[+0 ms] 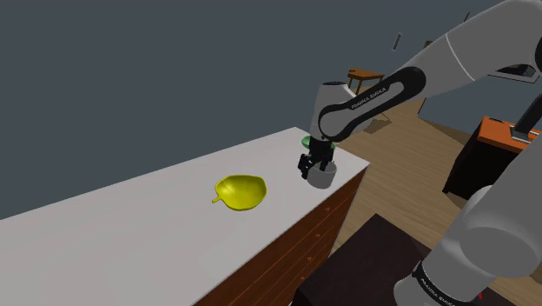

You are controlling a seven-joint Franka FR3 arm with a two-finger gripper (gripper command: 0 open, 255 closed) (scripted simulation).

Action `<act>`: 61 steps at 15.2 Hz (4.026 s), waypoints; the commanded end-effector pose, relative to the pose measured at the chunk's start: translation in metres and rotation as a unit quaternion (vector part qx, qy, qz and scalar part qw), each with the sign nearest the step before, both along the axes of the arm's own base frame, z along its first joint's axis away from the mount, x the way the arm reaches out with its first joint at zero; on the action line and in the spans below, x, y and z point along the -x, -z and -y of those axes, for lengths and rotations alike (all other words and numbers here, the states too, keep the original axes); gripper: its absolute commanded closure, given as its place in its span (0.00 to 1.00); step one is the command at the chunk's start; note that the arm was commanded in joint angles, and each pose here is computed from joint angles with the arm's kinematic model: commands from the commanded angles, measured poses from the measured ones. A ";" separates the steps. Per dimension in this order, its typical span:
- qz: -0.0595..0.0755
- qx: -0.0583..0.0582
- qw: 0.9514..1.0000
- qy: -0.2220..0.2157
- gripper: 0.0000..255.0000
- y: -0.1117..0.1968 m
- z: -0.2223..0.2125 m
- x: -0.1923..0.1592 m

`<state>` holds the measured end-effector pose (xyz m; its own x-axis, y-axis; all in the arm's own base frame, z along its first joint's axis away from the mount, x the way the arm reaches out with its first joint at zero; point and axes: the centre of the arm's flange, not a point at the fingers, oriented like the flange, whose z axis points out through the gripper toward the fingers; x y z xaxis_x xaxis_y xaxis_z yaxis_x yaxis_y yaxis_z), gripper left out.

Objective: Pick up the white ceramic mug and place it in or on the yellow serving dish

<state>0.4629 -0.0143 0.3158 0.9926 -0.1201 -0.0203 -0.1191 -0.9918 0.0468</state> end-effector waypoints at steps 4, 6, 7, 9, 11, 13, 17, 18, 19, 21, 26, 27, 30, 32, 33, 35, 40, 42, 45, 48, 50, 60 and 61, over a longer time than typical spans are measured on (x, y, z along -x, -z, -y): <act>0.000 0.000 1.000 0.000 1.00 0.000 0.000 0.000; 0.000 0.000 1.000 0.000 1.00 0.000 0.000 0.000; 0.000 0.000 1.000 0.000 1.00 0.000 0.000 0.000; 0.000 0.000 1.000 0.000 1.00 0.000 0.000 0.000; 0.000 0.000 1.000 0.000 1.00 -0.005 0.000 0.000; 0.000 0.000 1.000 0.000 1.00 -0.016 0.000 0.000; 0.000 0.000 1.000 0.000 1.00 -0.037 0.000 0.000; 0.000 0.000 1.000 0.000 1.00 -0.042 0.000 0.000; 0.000 0.000 1.000 0.000 1.00 -0.047 0.000 0.000; 0.000 0.000 1.000 0.000 1.00 -0.058 0.000 0.000; 0.000 0.000 1.000 0.000 1.00 -0.084 0.000 0.000; 0.000 0.000 1.000 0.000 1.00 -0.090 0.000 0.000; 0.000 0.000 1.000 0.000 1.00 -0.106 0.000 0.000; 0.000 0.000 1.000 0.000 1.00 -0.116 0.000 0.000; 0.000 0.000 1.000 0.000 1.00 -0.121 0.000 0.000; 0.000 0.000 1.000 0.000 1.00 -0.122 -0.026 -0.007; 0.000 0.000 1.000 0.000 1.00 -0.124 -0.089 -0.023; 0.000 0.000 1.000 0.000 1.00 -0.125 -0.115 -0.030; 0.000 0.000 1.000 0.000 1.00 -0.127 -0.153 -0.040; 0.000 0.000 1.000 0.000 1.00 -0.128 -0.191 -0.050; 0.000 0.000 1.000 0.000 1.00 -0.129 -0.217 -0.056; 0.000 0.000 1.000 0.000 1.00 -0.122 -0.313 -0.082; 0.000 0.000 1.000 0.000 1.00 -0.117 -0.313 -0.082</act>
<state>0.5440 0.2986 0.4375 0.9926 -0.1199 -0.0206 -0.1188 -0.9918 0.0470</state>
